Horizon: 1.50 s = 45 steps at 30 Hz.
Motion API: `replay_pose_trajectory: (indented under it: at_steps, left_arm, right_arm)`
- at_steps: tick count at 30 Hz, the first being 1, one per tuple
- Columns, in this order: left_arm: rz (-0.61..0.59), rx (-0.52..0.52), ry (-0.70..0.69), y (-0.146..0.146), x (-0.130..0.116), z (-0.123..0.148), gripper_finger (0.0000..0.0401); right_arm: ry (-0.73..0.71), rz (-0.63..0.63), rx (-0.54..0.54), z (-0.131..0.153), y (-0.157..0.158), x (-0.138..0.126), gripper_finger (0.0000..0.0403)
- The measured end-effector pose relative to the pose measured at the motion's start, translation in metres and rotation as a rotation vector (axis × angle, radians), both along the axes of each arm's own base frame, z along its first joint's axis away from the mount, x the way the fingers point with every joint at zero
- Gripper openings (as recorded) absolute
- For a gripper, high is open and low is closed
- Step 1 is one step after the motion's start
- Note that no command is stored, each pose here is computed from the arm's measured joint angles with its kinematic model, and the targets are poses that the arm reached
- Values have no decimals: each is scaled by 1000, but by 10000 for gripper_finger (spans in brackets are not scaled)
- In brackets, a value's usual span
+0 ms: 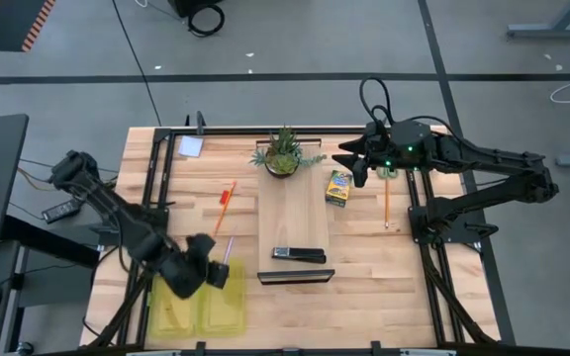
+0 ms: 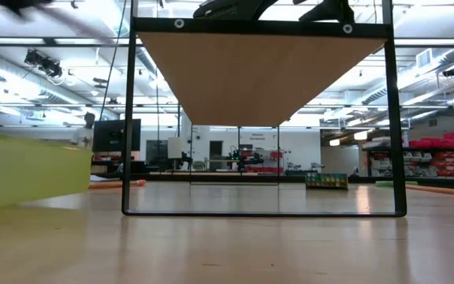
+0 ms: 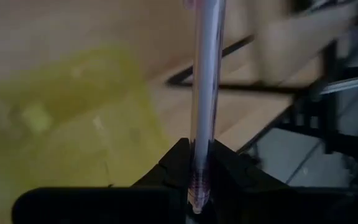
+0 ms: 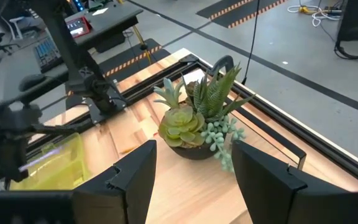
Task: Pack school essentials
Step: Put the pink pen into the yellow supply box, then put the left orange pencil into the yellow supply box
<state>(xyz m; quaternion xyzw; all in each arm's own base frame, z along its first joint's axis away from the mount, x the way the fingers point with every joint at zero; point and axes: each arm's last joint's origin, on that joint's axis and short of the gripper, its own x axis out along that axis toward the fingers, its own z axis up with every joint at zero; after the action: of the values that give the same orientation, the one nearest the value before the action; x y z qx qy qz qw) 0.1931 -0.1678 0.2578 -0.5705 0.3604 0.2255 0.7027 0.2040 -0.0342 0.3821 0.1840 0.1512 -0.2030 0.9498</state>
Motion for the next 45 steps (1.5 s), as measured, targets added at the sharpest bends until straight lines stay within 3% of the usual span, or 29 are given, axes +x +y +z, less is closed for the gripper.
replay_pose_trajectory:
  at_steps: [6, 13, 25, 34, 40, 45]
  left_arm:
    - [74, -88, 144, -30, -7, -29, 48]
    - [44, -160, 231, -52, 1, -55, 49]
    - [16, -196, 327, -62, 8, -76, 45]
    - [24, -179, 347, -58, 11, -77, 99]
    - [6, -200, 344, -59, 11, -76, 171]
    - [12, -253, 311, -51, 9, -56, 223]
  right_arm:
    - [1, -1, 1, 0, 0, 0, 216]
    - [-8, -9, 22, 0, 0, 0, 216]
    - [26, -3, 33, -3, 1, -1, 216]
    - [28, 0, 30, -3, 1, -1, 216]
    - [31, 3, 24, -4, 1, -1, 216]
    - [34, 37, 24, -4, 1, -1, 216]
